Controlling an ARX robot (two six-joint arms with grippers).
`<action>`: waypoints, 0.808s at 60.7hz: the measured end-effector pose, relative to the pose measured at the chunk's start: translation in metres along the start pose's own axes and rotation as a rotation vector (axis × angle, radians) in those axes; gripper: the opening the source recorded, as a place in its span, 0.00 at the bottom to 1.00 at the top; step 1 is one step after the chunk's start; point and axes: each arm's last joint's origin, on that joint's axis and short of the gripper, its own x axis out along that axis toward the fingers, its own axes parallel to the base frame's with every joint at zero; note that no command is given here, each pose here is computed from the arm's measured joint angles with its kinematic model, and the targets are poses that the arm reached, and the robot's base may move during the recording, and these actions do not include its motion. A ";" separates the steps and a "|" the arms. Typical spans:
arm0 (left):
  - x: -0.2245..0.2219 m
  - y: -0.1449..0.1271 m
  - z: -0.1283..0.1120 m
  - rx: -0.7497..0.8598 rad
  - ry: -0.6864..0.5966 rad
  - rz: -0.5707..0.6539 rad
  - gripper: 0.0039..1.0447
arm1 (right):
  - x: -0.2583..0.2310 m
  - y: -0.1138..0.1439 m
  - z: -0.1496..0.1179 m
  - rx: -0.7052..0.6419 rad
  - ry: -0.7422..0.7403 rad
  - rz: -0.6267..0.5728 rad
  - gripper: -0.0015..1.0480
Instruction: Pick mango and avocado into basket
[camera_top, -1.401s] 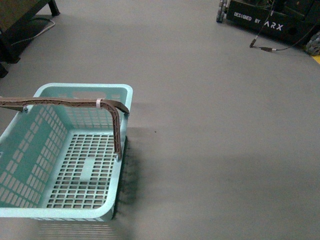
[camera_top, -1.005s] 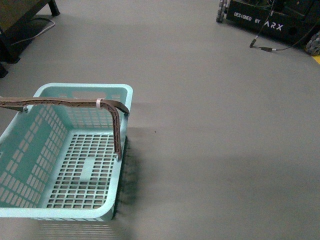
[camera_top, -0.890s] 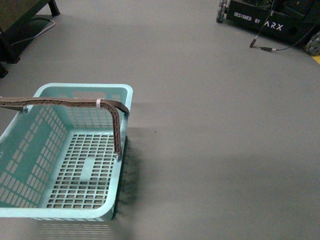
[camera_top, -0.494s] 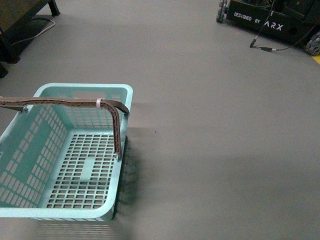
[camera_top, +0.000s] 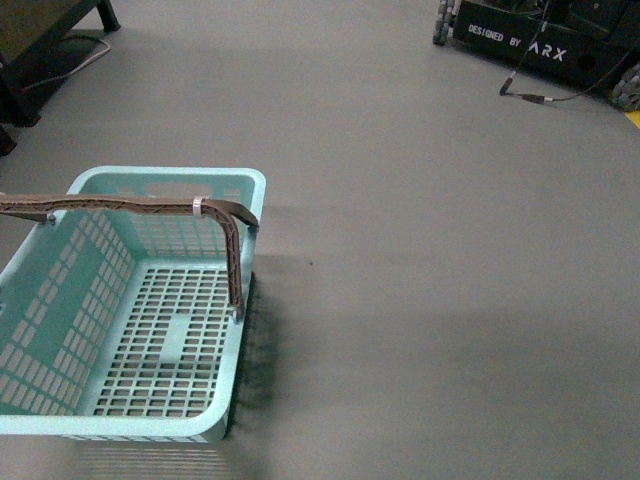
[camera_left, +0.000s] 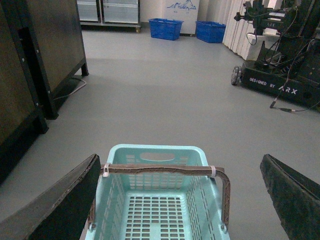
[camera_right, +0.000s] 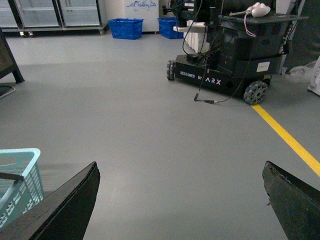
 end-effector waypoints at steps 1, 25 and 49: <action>0.000 0.000 0.000 0.000 0.000 0.000 0.93 | 0.000 0.000 0.000 0.000 0.000 0.000 0.93; 0.000 0.000 0.000 0.000 0.000 0.000 0.93 | 0.000 0.000 0.000 0.000 0.000 0.000 0.93; 0.028 0.009 0.000 -0.429 0.118 0.372 0.93 | 0.000 0.000 0.000 0.000 0.000 0.000 0.93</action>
